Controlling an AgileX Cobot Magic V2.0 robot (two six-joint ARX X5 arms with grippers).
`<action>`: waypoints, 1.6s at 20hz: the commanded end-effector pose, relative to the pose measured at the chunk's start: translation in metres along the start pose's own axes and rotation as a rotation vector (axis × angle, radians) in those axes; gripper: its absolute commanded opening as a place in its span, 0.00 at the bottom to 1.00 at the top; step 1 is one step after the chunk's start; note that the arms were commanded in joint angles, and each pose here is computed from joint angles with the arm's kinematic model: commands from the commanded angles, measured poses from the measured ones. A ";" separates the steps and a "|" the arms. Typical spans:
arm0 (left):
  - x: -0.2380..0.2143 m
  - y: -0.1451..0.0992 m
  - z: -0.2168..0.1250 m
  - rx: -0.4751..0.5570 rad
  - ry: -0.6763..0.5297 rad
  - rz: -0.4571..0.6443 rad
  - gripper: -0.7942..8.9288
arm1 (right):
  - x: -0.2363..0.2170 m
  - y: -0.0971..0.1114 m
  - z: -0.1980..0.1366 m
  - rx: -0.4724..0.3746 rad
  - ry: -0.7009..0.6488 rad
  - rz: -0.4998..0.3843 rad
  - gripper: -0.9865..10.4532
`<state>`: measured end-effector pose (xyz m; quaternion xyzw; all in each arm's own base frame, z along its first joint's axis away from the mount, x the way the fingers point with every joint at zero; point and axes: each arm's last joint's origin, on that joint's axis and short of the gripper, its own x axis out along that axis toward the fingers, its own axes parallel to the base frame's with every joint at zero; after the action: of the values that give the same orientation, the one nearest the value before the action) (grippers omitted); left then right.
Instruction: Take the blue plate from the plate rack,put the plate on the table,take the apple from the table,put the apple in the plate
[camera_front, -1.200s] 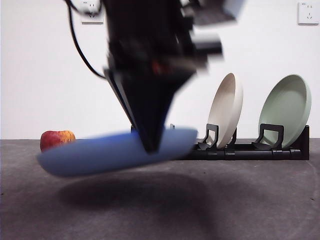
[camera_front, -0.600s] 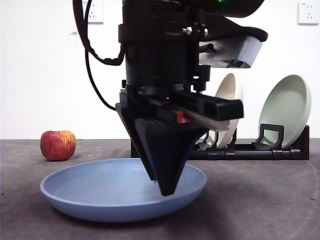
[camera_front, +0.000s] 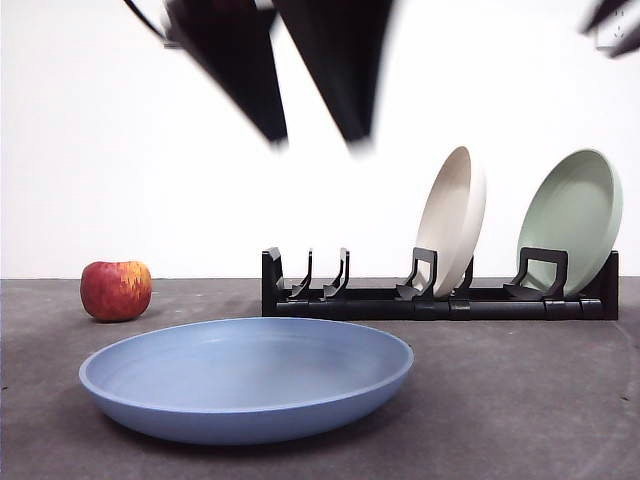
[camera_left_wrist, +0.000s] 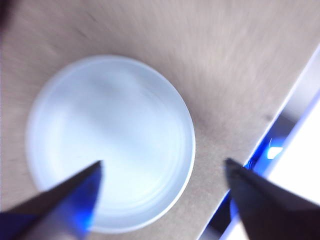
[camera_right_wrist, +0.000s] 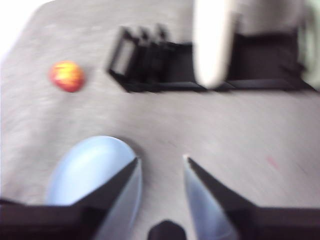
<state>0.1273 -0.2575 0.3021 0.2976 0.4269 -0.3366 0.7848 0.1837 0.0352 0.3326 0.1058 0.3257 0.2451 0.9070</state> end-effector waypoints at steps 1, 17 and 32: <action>-0.037 0.014 -0.011 -0.095 -0.091 0.029 0.07 | 0.020 0.022 0.028 -0.078 -0.002 0.083 0.39; -0.176 0.074 -0.143 -0.598 -0.408 0.187 0.07 | 0.295 0.200 0.084 -0.532 0.117 0.277 0.83; -0.188 0.079 -0.161 -0.546 -0.467 0.204 0.07 | 0.388 0.209 0.041 -0.519 -0.015 0.227 0.97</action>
<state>0.0373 -0.0392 0.4056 0.0279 0.2848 -0.1899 0.9392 0.3889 0.4078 0.2425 -0.0952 0.2240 0.4204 0.8741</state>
